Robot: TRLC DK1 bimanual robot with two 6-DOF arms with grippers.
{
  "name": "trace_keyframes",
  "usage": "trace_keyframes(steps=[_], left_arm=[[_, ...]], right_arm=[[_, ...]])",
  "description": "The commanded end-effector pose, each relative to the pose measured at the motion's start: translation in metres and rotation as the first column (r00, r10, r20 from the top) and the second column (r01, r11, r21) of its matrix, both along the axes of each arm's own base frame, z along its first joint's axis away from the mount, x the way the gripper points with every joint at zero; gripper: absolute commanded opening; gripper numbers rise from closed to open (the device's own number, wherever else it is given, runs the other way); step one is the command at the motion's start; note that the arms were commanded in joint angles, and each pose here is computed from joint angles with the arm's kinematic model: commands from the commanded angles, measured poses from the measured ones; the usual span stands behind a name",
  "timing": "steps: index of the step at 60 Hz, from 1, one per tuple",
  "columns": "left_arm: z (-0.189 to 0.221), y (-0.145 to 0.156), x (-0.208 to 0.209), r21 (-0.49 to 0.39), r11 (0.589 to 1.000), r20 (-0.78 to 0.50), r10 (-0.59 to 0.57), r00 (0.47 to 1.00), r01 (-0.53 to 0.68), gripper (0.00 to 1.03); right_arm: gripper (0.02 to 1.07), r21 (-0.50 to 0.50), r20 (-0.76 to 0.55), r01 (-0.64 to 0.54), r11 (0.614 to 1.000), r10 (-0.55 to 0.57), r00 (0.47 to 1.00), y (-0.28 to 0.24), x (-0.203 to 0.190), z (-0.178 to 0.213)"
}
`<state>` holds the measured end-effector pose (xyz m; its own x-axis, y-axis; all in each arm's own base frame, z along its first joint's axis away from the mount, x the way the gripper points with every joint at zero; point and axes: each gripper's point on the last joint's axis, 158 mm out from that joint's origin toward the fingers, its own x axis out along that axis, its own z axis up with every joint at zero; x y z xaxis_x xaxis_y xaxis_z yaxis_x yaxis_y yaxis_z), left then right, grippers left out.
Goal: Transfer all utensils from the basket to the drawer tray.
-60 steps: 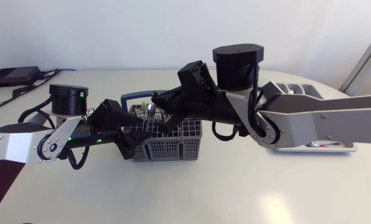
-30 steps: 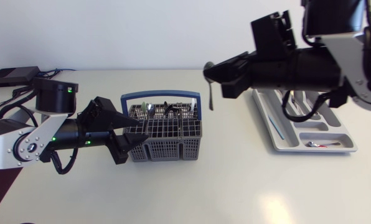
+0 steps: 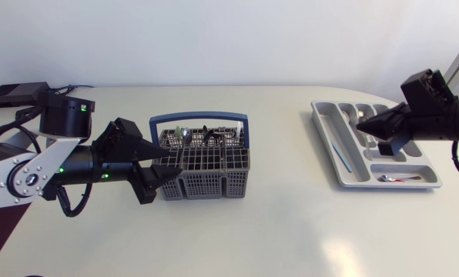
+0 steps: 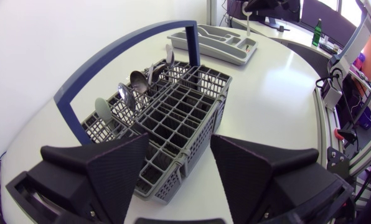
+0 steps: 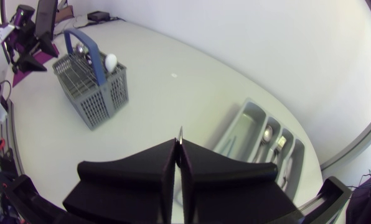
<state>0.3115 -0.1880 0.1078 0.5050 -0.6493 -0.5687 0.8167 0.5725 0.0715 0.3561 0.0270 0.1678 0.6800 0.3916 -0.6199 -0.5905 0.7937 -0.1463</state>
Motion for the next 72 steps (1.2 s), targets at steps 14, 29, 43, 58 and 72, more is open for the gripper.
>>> trace_keyframes(steps=[14,29,43,58,72], left_arm=[[0.012,-0.004,0.003,0.009,1.000,0.029,0.009,1.000,-0.009,0.70],[0.016,-0.005,0.000,0.027,1.000,0.038,0.012,0.999,-0.013,0.70],[0.019,-0.007,-0.005,0.048,0.999,0.043,0.021,0.999,-0.023,0.70],[0.021,0.004,-0.007,0.059,0.997,0.036,0.049,0.998,-0.052,0.70],[0.016,0.017,-0.011,0.065,0.995,0.028,0.080,0.996,-0.081,0.70]], right_arm=[[0.08,-0.200,-0.046,0.003,0.980,-0.013,0.999,-0.103,-0.002,-0.087],[0.08,-0.301,-0.041,0.028,0.953,-0.042,0.998,-0.151,0.011,-0.130],[0.08,-0.416,-0.065,0.047,0.908,-0.081,0.995,-0.189,0.018,-0.158],[0.96,-0.491,-0.049,0.070,0.868,-0.108,0.993,-0.196,0.006,-0.145],[1.02,-0.508,0.038,0.108,0.854,-0.103,0.994,-0.170,0.007,-0.093]])
